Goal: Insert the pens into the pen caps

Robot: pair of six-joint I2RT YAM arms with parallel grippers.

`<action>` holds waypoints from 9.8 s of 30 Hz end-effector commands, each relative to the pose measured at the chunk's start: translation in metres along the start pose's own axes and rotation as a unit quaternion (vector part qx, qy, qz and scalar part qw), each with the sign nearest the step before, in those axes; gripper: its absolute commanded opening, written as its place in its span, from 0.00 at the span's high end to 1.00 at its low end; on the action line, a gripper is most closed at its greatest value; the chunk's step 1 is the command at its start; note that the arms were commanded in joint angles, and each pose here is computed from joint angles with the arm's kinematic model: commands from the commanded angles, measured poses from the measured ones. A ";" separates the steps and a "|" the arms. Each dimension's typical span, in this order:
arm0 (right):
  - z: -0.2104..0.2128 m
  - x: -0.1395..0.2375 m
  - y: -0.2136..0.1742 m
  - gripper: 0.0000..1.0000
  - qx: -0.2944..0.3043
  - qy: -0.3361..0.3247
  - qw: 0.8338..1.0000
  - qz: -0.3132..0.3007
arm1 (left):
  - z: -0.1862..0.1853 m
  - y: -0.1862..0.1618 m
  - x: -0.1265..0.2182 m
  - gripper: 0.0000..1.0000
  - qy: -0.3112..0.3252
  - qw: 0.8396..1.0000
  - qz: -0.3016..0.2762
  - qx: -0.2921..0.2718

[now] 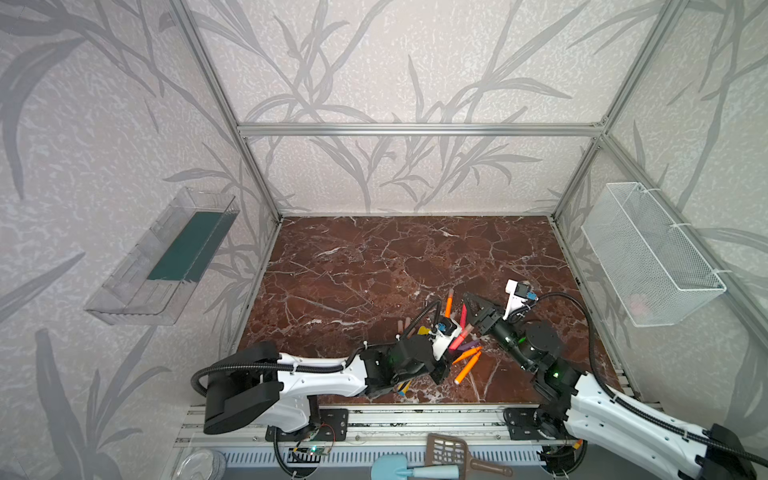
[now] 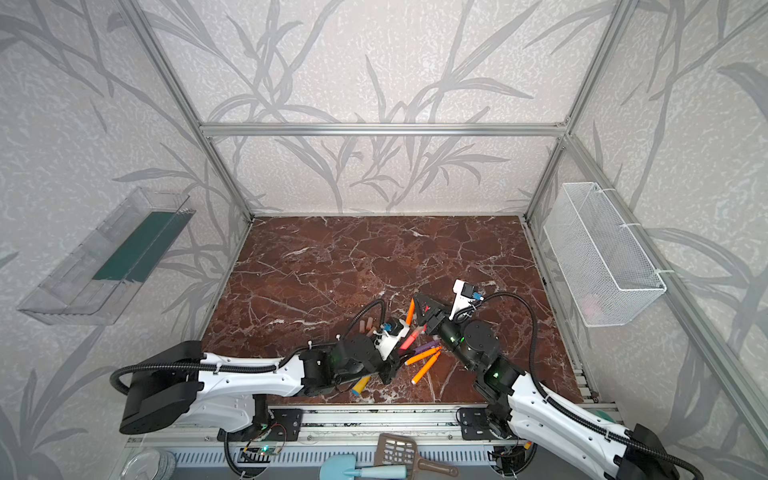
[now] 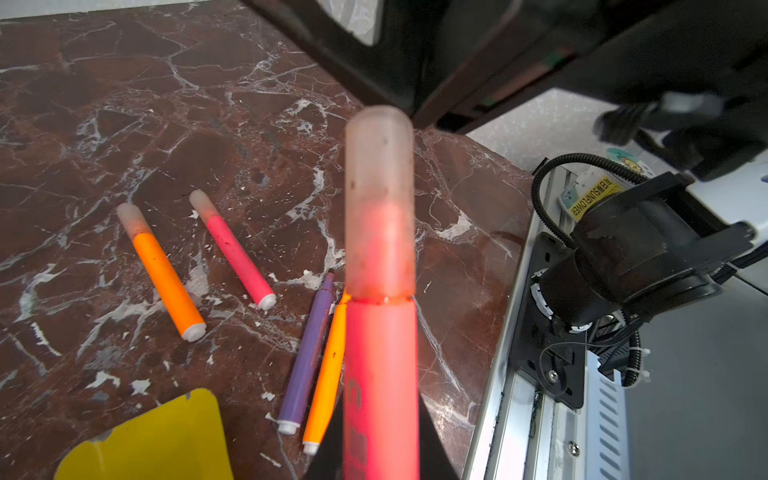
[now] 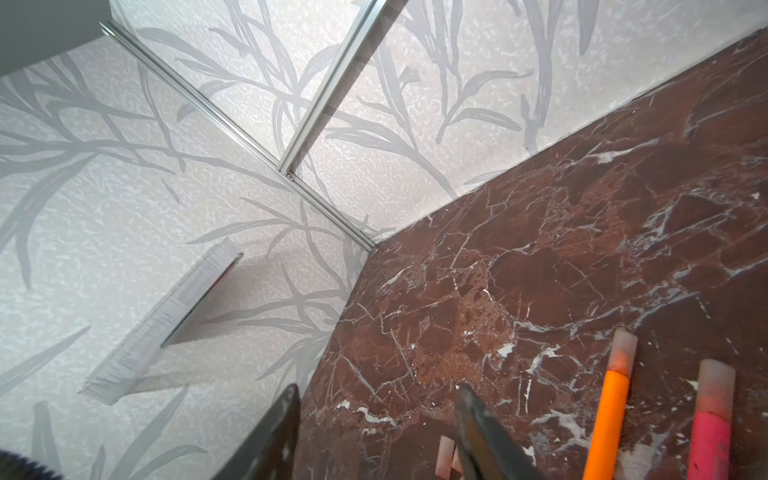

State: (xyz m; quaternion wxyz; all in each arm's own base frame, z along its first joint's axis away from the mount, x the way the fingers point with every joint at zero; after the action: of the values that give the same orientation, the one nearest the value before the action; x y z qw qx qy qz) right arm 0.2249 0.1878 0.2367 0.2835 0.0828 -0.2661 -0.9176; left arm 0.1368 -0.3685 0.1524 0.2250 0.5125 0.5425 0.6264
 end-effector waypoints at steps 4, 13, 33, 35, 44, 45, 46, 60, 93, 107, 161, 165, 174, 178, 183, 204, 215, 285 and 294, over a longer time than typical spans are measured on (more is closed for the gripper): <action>0.021 -0.006 0.008 0.56 -0.013 0.035 0.999 -0.008 | -0.008 0.016 -0.007 1.00 -0.008 1.000 -0.021 -0.011; 0.019 -0.005 0.002 0.63 -0.017 0.033 0.999 0.010 | -0.005 0.019 -0.010 1.00 0.009 1.000 -0.023 -0.009; 0.014 -0.001 -0.006 0.55 -0.019 0.035 0.999 0.028 | 0.005 0.025 -0.003 1.00 0.042 0.998 -0.036 -0.010; 0.014 -0.002 -0.008 0.55 -0.021 0.035 0.999 0.031 | 0.006 0.028 -0.002 1.00 0.044 0.998 -0.039 -0.010; 0.012 -0.009 -0.018 0.64 -0.031 0.040 0.997 0.055 | 0.011 0.032 -0.002 1.00 0.062 0.997 -0.042 -0.016; 0.012 -0.010 -0.019 0.66 -0.032 0.040 0.997 0.057 | 0.012 0.031 -0.002 1.00 0.066 0.997 -0.041 -0.017; 0.012 -0.010 -0.020 0.68 -0.032 0.041 0.997 0.058 | 0.012 0.031 -0.002 1.00 0.067 0.997 -0.041 -0.018; -0.003 -0.014 -0.036 1.00 -0.027 0.024 0.996 0.080 | 0.031 0.063 0.007 1.00 0.064 0.995 -0.071 0.015; 0.037 -0.015 -0.135 1.00 0.015 0.104 0.976 0.189 | 0.101 0.132 0.065 1.00 0.130 0.980 -0.149 0.022; 0.026 -0.014 -0.129 1.00 0.029 0.018 0.983 0.183 | 0.099 0.123 0.079 1.00 0.134 0.979 -0.151 0.006; 0.014 -0.007 -0.112 0.92 0.061 -0.037 0.984 0.164 | 0.053 0.082 0.052 1.00 0.090 0.988 -0.126 -0.008; 0.012 -0.007 -0.107 0.93 0.070 -0.047 0.985 0.152 | 0.051 0.081 0.052 0.94 0.083 0.989 -0.122 -0.009; -0.030 -0.004 -0.045 0.96 0.159 -0.209 0.962 0.067 | 0.069 0.049 0.052 0.26 0.132 0.989 -0.072 0.007; -0.073 -0.001 -0.010 0.99 0.163 -0.317 0.931 0.078 | 0.092 0.028 0.058 0.24 0.202 0.978 -0.029 0.030; -0.121 0.005 0.013 1.00 0.119 -0.380 0.913 0.084 | 0.114 0.012 0.069 0.24 0.262 0.963 0.000 0.061; -0.221 -0.029 -0.008 1.00 -0.095 -0.373 0.908 0.165 | 0.130 -0.011 0.080 0.23 0.281 0.956 0.034 0.083; -0.240 -0.036 -0.021 0.87 -0.137 -0.371 0.901 0.180 | 0.115 -0.014 0.071 0.24 0.228 0.970 0.051 0.064; -0.180 0.097 0.086 0.38 0.084 -0.451 0.881 -0.116 | 0.064 -0.085 -0.080 0.62 0.165 0.923 0.342 -0.053; -0.170 0.098 0.083 0.38 0.076 -0.429 0.893 -0.108 | 0.066 -0.089 -0.083 0.81 0.171 0.917 0.356 -0.056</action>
State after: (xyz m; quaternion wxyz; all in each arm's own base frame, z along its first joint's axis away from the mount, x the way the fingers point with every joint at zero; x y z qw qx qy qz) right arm 0.2367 -0.0036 0.1256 0.0259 -0.2848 -0.4237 -0.8595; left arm 0.2025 -0.3883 0.0382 -0.0581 0.5469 0.3365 0.7644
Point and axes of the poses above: each gripper's point midway between its finger pads, its own x axis back along the fingers, its own z axis along the line the jaws close on, y = z × x, the point moved 2 cm from there along x, back along the fingers, and after that the axes turned 9 degrees about -x, right-handed, at the moved point
